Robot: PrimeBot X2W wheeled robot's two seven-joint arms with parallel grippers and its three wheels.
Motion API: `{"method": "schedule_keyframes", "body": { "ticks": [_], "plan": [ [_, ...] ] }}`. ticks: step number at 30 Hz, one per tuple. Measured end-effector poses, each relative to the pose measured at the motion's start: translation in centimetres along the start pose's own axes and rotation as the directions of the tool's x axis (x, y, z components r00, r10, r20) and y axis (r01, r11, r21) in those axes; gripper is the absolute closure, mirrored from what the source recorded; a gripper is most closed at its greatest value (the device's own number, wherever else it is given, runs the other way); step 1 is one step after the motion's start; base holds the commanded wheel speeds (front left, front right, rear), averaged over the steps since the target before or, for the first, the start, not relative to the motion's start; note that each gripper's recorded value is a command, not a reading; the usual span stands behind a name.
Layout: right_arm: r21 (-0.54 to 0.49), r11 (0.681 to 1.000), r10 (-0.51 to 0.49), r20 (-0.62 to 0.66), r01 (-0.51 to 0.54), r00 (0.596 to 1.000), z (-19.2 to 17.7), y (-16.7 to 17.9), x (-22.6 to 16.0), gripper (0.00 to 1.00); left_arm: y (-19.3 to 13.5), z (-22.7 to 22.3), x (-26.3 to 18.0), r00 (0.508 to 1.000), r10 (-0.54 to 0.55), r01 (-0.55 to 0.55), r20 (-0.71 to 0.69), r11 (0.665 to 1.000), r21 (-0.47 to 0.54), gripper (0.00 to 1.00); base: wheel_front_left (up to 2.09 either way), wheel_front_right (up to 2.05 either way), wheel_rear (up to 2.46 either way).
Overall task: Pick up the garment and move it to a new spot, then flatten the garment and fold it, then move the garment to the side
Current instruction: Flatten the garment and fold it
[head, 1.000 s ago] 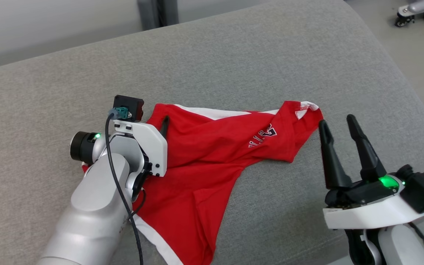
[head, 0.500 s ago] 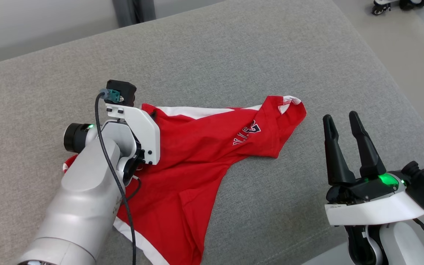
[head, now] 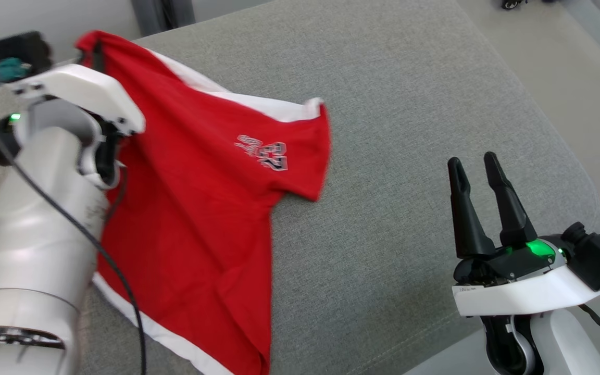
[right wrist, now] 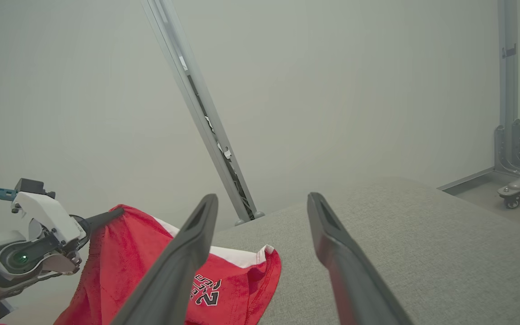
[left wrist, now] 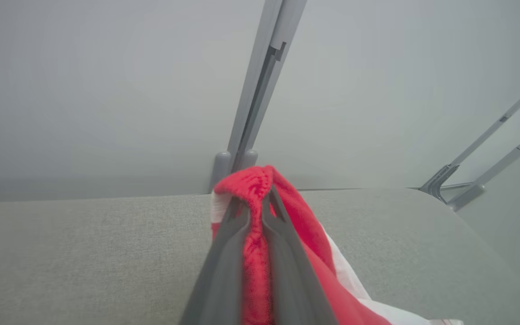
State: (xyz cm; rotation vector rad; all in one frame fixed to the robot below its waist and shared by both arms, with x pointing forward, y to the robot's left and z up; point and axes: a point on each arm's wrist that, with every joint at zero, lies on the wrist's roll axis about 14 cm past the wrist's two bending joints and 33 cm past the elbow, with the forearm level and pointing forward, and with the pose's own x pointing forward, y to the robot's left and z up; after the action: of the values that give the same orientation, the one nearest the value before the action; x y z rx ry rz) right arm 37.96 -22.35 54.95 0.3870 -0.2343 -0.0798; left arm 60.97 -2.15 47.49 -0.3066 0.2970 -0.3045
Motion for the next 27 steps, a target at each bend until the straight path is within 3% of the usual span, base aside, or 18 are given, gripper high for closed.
{"method": "schedule_keyframes", "body": {
  "ticks": [5, 6, 7, 13, 22, 27],
  "plan": [
    [0.008, 1.000, 0.011, 0.001, -0.011, 1.000, 0.0, 0.4, 0.1, 0.00, 3.9, 2.3, 0.4, 0.989, 0.119, -0.117, 0.088, 0.993, -0.029, 0.99, 0.00, 0.00, 0.00],
    [0.014, 1.000, 0.013, 0.001, -0.013, 1.000, 0.0, 0.5, 0.1, 0.00, 4.5, 2.5, 0.3, 0.985, 0.139, -0.137, 0.098, 0.990, -0.026, 0.05, 0.00, 0.00, 0.00],
    [0.016, 1.000, 0.018, -0.001, -0.018, 1.000, 0.0, 0.6, 0.1, 0.00, 5.0, 2.5, 0.3, 0.983, 0.153, -0.152, 0.098, 0.988, -0.019, 0.00, 0.00, 0.00, 0.00],
    [0.032, 0.998, 0.048, -0.005, -0.048, 0.999, -0.3, 1.7, 0.2, 0.00, 5.2, 2.0, -0.5, 0.989, 0.126, -0.129, 0.078, 0.991, 0.032, 0.00, 0.00, 0.00, 0.00],
    [0.052, 0.992, 0.111, 0.000, -0.111, 0.994, -0.4, 3.8, 0.2, 0.00, 8.2, 6.2, -3.6, 0.969, 0.153, -0.188, 0.193, 0.966, 0.179, 0.00, 0.00, 0.00, 0.00],
    [0.068, 0.985, 0.159, -0.004, -0.159, 0.987, -0.7, 5.5, 0.1, 0.00, 8.0, 5.0, -5.7, 0.983, 0.124, -0.149, 0.136, 0.970, 0.191, 0.00, 0.00, 0.00, 0.00]
  ]
}}
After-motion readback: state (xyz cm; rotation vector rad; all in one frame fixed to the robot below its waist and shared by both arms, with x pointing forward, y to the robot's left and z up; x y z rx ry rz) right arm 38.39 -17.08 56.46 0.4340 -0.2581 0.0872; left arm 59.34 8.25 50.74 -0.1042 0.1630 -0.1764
